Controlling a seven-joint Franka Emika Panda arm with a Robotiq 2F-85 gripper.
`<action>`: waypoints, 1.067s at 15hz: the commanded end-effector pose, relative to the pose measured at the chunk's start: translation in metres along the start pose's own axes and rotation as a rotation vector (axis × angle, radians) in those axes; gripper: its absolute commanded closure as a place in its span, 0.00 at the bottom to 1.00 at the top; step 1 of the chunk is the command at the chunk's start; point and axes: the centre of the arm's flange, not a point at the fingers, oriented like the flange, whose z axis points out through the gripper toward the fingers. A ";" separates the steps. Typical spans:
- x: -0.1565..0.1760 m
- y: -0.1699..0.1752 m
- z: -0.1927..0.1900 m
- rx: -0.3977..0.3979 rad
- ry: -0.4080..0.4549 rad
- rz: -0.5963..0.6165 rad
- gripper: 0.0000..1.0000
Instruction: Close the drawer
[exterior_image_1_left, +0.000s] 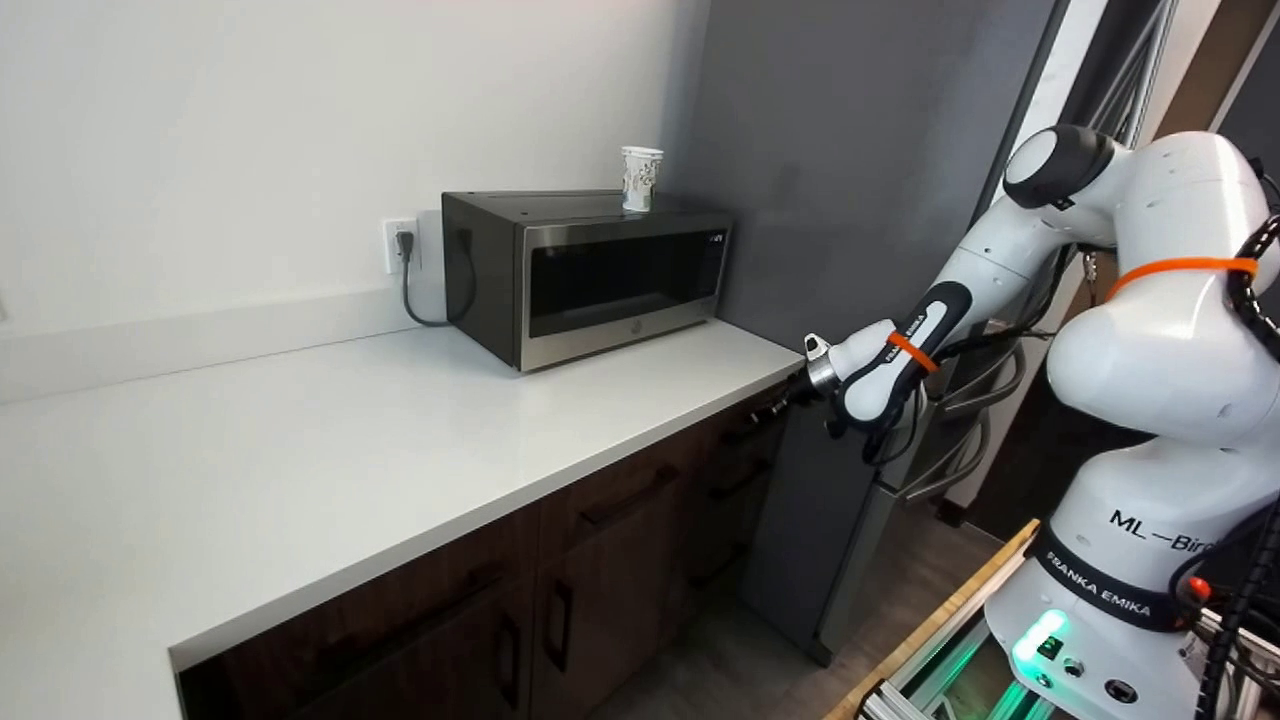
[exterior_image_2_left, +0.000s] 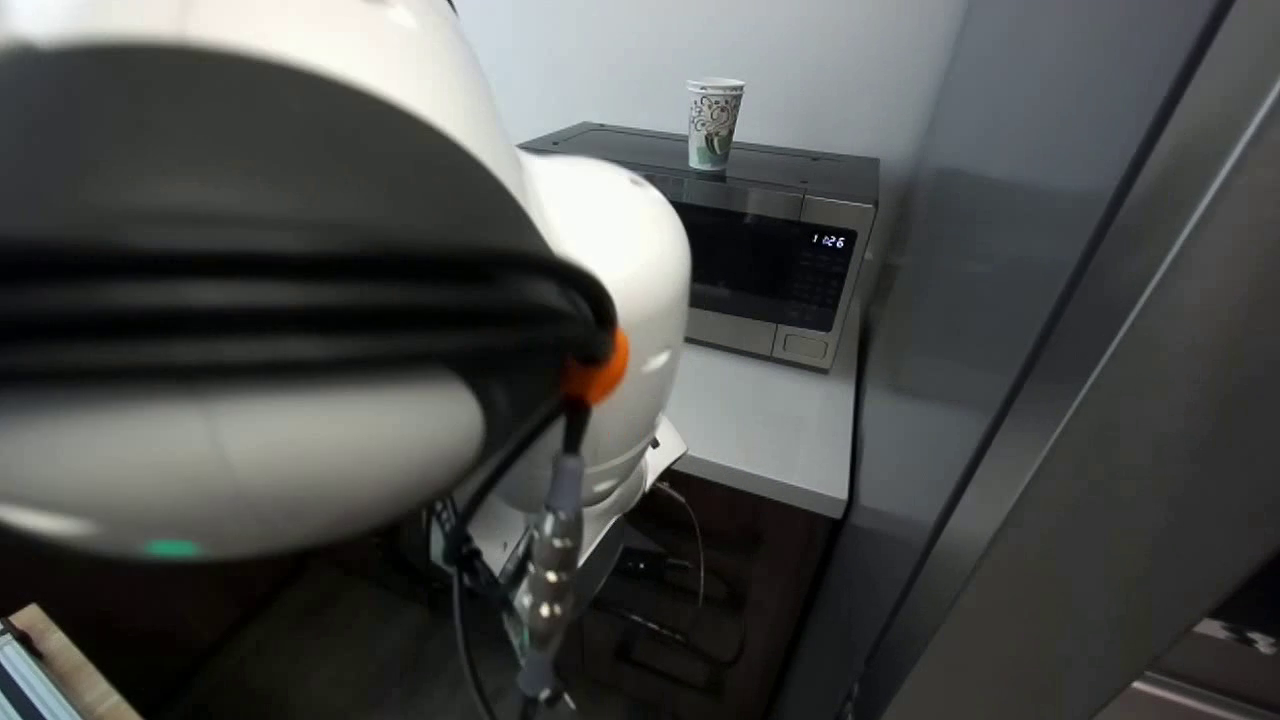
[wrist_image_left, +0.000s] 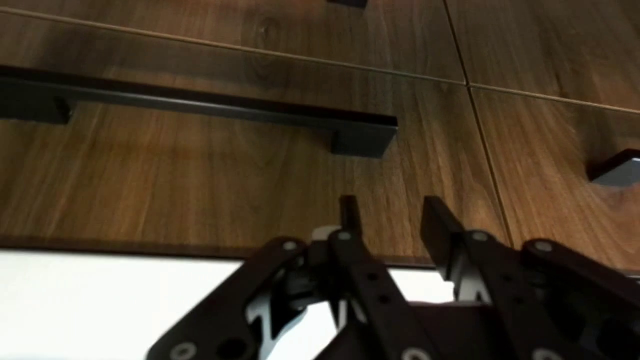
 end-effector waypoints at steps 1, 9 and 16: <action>0.030 -0.045 -0.068 -0.066 -0.124 -0.086 0.31; 0.088 -0.112 -0.115 -0.197 -0.367 -0.068 0.00; 0.140 -0.161 -0.169 -0.060 -0.587 0.218 0.00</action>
